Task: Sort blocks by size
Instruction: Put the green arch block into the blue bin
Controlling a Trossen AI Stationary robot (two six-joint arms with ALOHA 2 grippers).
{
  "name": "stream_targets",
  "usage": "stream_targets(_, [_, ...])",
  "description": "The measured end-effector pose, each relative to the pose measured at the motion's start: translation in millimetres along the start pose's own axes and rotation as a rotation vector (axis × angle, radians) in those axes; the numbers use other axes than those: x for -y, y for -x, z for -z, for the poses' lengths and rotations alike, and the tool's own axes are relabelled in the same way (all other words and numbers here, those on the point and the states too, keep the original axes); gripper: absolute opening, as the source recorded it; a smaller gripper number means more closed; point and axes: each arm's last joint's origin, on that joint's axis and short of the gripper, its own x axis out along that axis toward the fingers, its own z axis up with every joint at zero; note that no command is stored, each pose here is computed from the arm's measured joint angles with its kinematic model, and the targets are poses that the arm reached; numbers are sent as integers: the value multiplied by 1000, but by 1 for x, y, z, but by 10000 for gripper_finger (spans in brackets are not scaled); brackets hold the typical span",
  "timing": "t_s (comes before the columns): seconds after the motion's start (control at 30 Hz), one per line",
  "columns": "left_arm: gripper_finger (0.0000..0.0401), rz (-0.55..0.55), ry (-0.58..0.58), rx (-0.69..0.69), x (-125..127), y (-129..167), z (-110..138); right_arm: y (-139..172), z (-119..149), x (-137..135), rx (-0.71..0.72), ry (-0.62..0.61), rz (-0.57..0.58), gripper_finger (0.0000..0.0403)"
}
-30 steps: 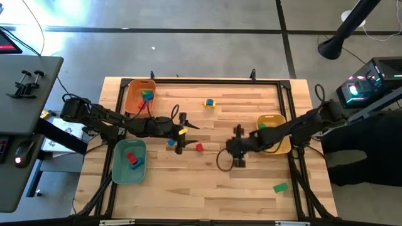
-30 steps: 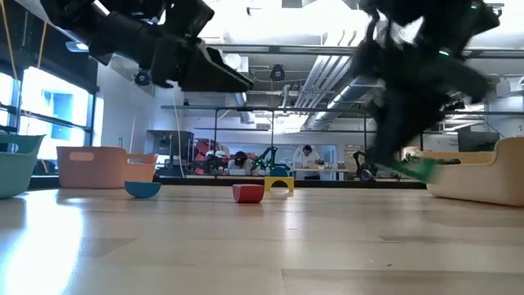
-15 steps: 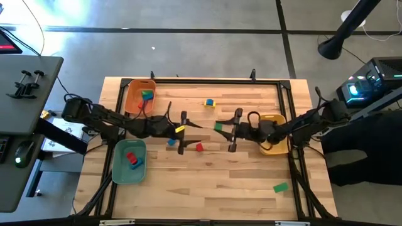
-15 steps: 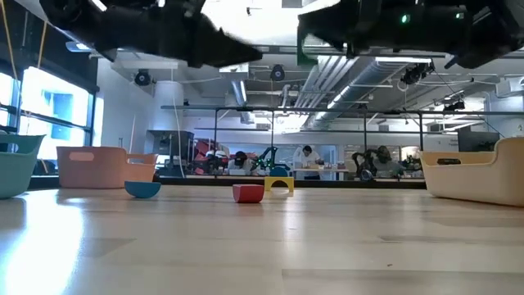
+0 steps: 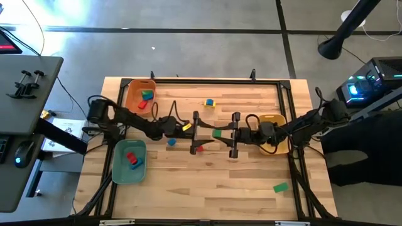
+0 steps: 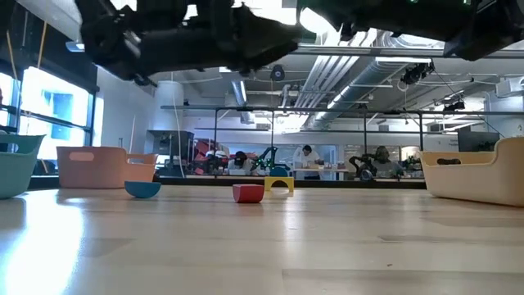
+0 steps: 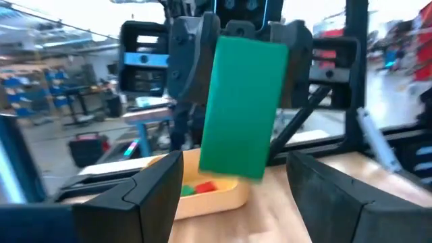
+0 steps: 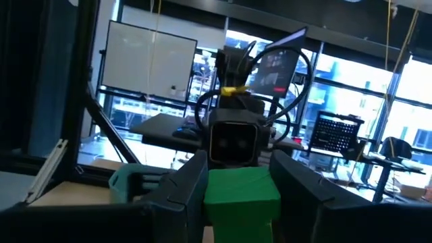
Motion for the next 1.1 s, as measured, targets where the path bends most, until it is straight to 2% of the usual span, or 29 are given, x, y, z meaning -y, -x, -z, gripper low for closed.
stream_targets(0.17, [251, 43, 68, 3, -2, -15, 2, 0, 2, -1, -22, -2, -9, 128])
stream_targets(0.37, [239, 55, 72, -58, -1, -19, 3, 0, 4, -1, -46, 2, -15, 128])
stream_targets(0.5, [202, 58, 76, -82, -1, -19, 5, 0, 5, -1, -54, 3, -17, 128])
stream_targets(0.73, [115, 53, 68, -79, -1, -19, 5, 0, 6, -2, -69, -25, -15, 130])
stream_targets(0.97, [108, 64, 57, -76, 0, -19, 4, 0, 11, -1, -112, -68, -22, 195])
stream_targets(1.1, [108, 31, 28, -164, 0, -18, 11, 1, 6, -1, -96, -75, -23, 210])
